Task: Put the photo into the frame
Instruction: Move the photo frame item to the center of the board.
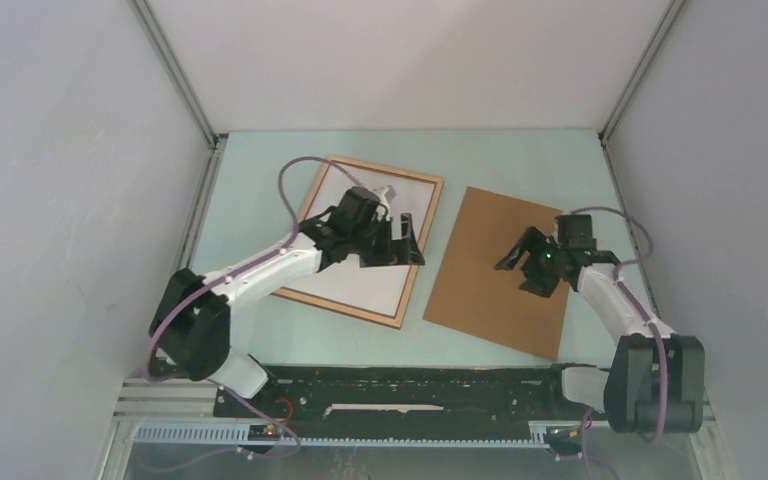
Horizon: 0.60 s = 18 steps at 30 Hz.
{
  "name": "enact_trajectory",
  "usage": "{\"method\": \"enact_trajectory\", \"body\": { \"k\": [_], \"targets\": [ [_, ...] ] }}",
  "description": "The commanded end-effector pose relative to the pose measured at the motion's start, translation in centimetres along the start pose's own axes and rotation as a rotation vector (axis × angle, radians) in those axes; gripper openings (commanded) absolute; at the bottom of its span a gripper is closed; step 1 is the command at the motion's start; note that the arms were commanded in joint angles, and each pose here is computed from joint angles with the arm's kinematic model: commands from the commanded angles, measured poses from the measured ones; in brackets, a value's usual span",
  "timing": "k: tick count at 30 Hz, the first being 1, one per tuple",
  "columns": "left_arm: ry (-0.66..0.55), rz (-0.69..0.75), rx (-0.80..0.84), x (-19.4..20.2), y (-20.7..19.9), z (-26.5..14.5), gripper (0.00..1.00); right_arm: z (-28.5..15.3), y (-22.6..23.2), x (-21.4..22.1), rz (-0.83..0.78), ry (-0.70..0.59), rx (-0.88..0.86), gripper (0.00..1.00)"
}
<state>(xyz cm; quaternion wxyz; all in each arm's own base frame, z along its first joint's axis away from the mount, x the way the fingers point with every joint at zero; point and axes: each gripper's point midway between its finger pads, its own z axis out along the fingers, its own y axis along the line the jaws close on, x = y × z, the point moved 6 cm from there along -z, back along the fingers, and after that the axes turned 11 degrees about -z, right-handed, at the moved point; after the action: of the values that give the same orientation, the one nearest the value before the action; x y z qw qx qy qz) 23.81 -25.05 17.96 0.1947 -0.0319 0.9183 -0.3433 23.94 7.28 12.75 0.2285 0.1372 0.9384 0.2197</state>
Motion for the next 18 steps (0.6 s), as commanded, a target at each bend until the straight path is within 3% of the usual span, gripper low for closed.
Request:
{"method": "enact_trajectory", "body": {
  "k": [1, 7, 18],
  "targets": [
    [-0.053, 0.014, 0.053, -1.3, -5.1, 2.3, 1.00, -1.5, -2.7, -0.9, 0.136, -0.107, 0.011, 0.84],
    [-0.020, 0.046, -0.060, -0.8, -7.6, 6.2, 1.00, -2.3, -6.2, -1.3, 0.253, -0.196, 0.185, 0.83],
    [0.077, 0.034, -0.266, 0.9, -6.3, 11.6, 1.00, -3.2, -11.6, -0.2, 0.447, -0.246, 0.394, 0.84]
  ]
}}
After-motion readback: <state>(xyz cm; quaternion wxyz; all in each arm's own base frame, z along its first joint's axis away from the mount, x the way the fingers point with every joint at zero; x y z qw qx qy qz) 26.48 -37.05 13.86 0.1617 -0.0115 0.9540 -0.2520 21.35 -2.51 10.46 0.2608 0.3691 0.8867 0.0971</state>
